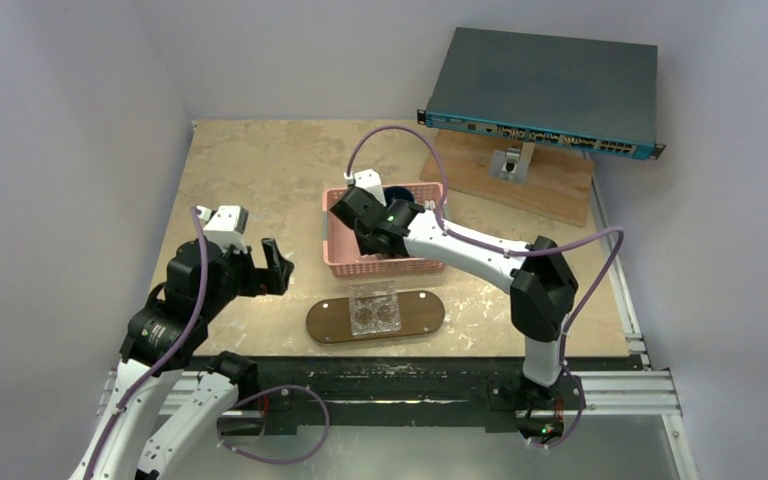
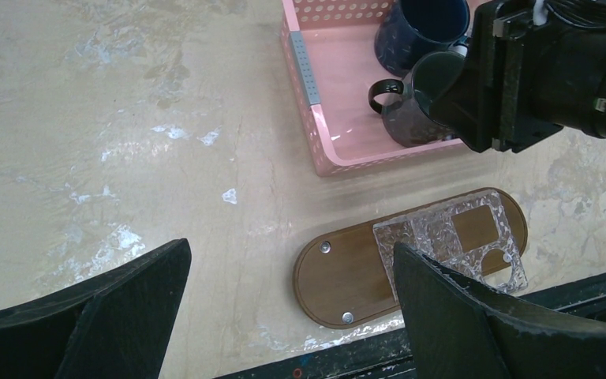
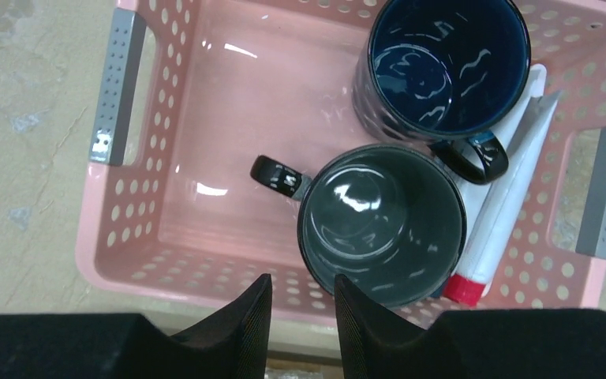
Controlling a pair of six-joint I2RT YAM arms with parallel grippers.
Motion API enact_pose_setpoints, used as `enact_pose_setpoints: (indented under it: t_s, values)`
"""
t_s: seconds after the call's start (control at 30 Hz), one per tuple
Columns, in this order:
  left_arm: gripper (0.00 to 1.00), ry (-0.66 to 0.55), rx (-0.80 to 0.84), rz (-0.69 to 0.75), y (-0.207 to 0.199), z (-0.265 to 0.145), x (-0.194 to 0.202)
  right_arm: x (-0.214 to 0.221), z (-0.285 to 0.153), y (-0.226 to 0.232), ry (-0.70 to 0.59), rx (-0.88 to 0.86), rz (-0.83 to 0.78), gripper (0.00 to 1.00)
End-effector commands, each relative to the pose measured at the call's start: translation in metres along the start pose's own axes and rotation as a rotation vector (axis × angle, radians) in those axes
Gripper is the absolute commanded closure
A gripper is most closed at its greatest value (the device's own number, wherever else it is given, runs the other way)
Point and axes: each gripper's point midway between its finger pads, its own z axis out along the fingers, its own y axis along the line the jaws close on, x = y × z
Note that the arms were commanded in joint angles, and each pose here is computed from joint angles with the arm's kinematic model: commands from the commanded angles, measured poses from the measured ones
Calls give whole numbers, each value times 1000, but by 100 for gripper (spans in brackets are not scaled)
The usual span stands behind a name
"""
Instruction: Prepare toiletry sets of a toothbrush and toothpaste on the tray
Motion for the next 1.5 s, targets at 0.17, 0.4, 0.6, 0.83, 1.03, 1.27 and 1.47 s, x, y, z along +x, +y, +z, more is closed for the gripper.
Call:
enact_pose_setpoints:
  t_s: [0.17,0.4,0.6,0.83,1.03,1.27,1.47]
  values:
    - [0,-2,-15,2,2,4,0,-23,23,7,-12,-78,30,63]
    - [0,-4,-15,2,2,4,-1,-15,37,10,23,-82,12,64]
    - [0,-5,-15,2,3,4,0,-8,49,10,49,-67,1,64]
    - [0,-7,-15,3,2,3,-1,2,61,7,80,-55,-6,65]
    - [0,-6,-15,2,2,3,-1,12,70,4,111,-51,-17,69]
    - [0,-4,-13,4,2,4,-1,17,75,4,127,-56,-30,77]
    - [0,-4,-13,5,2,4,-1,15,75,6,131,-71,-56,93]
